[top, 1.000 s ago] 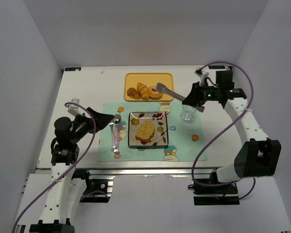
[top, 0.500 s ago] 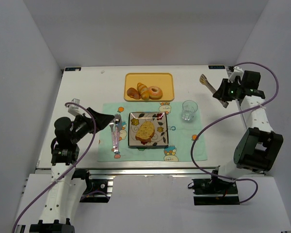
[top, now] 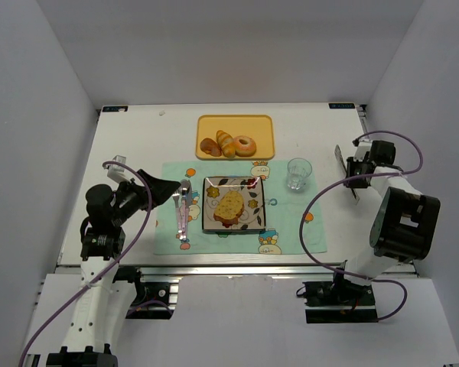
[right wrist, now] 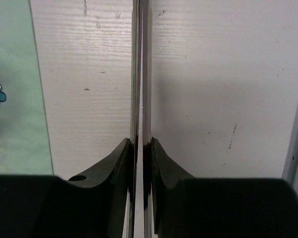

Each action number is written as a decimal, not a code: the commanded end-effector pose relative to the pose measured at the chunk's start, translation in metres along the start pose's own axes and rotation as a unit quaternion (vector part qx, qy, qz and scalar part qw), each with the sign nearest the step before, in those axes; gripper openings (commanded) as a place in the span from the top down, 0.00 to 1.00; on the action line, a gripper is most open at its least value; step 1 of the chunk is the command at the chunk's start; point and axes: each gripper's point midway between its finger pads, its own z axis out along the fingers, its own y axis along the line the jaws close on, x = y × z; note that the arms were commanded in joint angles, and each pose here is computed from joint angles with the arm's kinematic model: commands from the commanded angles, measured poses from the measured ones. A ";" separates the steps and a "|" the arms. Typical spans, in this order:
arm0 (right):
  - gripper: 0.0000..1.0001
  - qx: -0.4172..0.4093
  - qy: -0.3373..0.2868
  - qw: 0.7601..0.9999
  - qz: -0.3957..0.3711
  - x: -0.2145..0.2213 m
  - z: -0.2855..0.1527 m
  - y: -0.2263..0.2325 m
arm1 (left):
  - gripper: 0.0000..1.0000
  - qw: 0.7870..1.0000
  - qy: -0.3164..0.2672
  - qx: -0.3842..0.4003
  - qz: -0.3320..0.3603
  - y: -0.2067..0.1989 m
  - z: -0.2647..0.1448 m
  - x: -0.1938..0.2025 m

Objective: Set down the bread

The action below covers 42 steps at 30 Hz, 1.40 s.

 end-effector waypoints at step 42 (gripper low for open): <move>0.11 -0.084 -0.188 0.978 0.031 -0.158 -0.155 0.029 | 0.02 1.000 -0.005 0.019 0.011 -0.006 0.003 -0.006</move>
